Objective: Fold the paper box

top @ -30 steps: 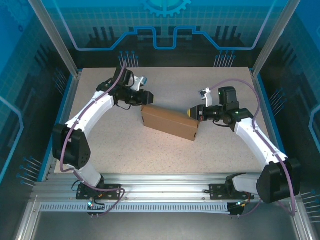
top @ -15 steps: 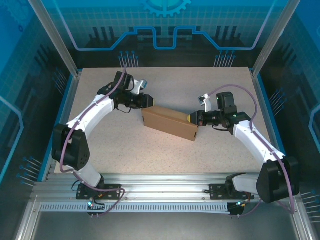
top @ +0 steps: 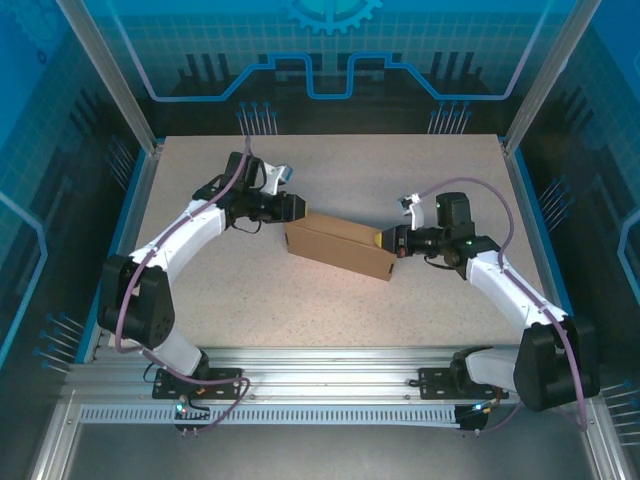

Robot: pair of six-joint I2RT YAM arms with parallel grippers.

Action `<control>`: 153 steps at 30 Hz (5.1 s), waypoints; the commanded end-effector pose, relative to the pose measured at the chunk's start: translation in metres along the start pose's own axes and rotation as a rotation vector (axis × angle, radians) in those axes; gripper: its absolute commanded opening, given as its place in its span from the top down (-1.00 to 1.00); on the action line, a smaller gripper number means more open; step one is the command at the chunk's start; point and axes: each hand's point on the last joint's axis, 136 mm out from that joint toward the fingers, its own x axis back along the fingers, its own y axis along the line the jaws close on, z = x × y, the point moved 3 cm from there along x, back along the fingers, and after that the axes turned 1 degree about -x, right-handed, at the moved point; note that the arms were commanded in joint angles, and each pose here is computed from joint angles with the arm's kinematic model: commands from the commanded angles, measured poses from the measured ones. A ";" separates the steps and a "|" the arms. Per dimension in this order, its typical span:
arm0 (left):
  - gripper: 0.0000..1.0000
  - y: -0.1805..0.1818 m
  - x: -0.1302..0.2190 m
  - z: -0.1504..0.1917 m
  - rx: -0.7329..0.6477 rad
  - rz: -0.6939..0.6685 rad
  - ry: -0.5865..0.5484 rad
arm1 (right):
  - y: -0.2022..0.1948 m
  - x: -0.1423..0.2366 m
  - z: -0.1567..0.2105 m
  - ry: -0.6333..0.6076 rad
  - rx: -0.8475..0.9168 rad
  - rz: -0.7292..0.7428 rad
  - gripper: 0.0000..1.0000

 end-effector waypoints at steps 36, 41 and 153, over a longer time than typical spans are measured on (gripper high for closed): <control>-0.99 -0.060 0.118 0.042 -0.086 0.114 -0.228 | 0.063 -0.041 -0.036 0.424 0.568 0.275 -0.98; -0.99 -0.068 0.131 0.061 -0.116 0.121 -0.213 | 0.054 -0.063 -0.034 0.526 0.665 0.370 -0.97; -0.99 -0.066 0.142 0.091 -0.173 0.107 -0.217 | 0.032 -0.142 0.025 0.570 1.100 0.925 -0.39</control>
